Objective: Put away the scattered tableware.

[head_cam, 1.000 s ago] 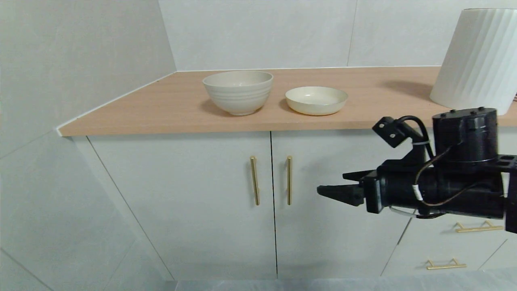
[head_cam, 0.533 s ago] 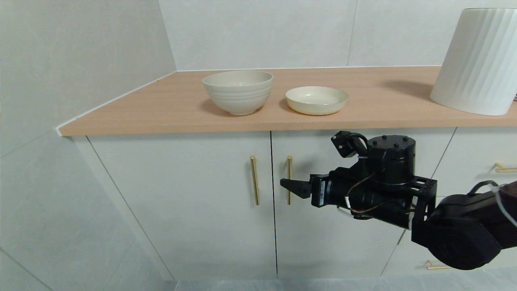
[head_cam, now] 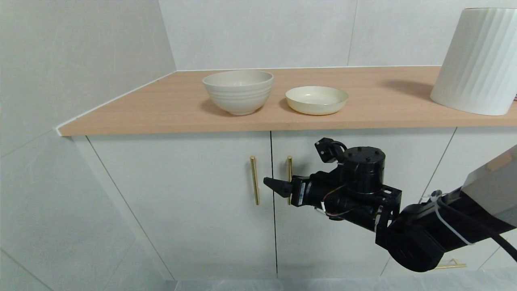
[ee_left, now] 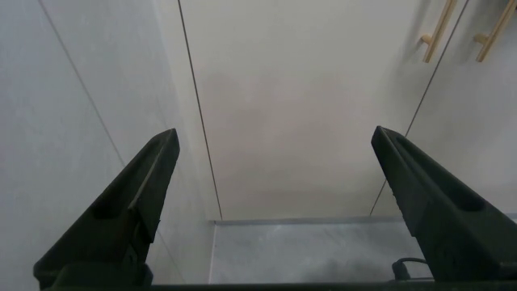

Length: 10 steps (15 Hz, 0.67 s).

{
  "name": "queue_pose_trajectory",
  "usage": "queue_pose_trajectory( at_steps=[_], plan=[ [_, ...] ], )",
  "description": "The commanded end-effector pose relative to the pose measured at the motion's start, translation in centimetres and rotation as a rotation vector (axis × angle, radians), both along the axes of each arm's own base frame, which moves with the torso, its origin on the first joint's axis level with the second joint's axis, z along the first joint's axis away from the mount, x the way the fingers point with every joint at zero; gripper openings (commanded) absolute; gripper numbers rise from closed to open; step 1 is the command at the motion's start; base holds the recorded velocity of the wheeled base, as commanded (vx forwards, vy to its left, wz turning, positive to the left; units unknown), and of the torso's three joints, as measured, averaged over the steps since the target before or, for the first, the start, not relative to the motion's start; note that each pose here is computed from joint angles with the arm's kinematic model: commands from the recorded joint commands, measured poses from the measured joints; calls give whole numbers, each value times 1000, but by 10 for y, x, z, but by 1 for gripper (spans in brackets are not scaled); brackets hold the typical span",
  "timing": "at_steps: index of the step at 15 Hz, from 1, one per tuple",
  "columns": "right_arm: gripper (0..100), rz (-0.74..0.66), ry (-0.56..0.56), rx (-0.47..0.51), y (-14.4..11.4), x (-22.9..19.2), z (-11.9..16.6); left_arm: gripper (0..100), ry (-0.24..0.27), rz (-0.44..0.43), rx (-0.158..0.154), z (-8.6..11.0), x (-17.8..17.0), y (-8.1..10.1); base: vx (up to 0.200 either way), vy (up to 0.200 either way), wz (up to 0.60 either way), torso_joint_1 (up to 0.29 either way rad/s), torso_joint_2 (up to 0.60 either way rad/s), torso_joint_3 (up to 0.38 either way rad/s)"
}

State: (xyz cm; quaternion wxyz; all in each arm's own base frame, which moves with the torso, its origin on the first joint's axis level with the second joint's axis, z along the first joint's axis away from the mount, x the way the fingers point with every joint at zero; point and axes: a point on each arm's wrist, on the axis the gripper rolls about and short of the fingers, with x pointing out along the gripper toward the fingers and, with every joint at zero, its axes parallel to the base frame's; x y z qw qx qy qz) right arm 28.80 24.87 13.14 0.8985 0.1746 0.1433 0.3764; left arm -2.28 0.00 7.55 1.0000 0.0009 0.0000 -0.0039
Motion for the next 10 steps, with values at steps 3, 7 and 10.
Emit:
queue_pose_trajectory(
  at_steps=[3,7,10],
  plan=[
    [100,1,6,-5,5,5,-11,100,0,0,0,0,0,0,0,0,0,0,0,0],
    [100,6,-1,18,7,5,-11,100,0,0,0,0,0,0,0,0,0,0,0,0],
    [100,36,29,59,9,-1,-5,100,0,0,0,0,0,0,0,0,0,0,0,0]
  ],
)
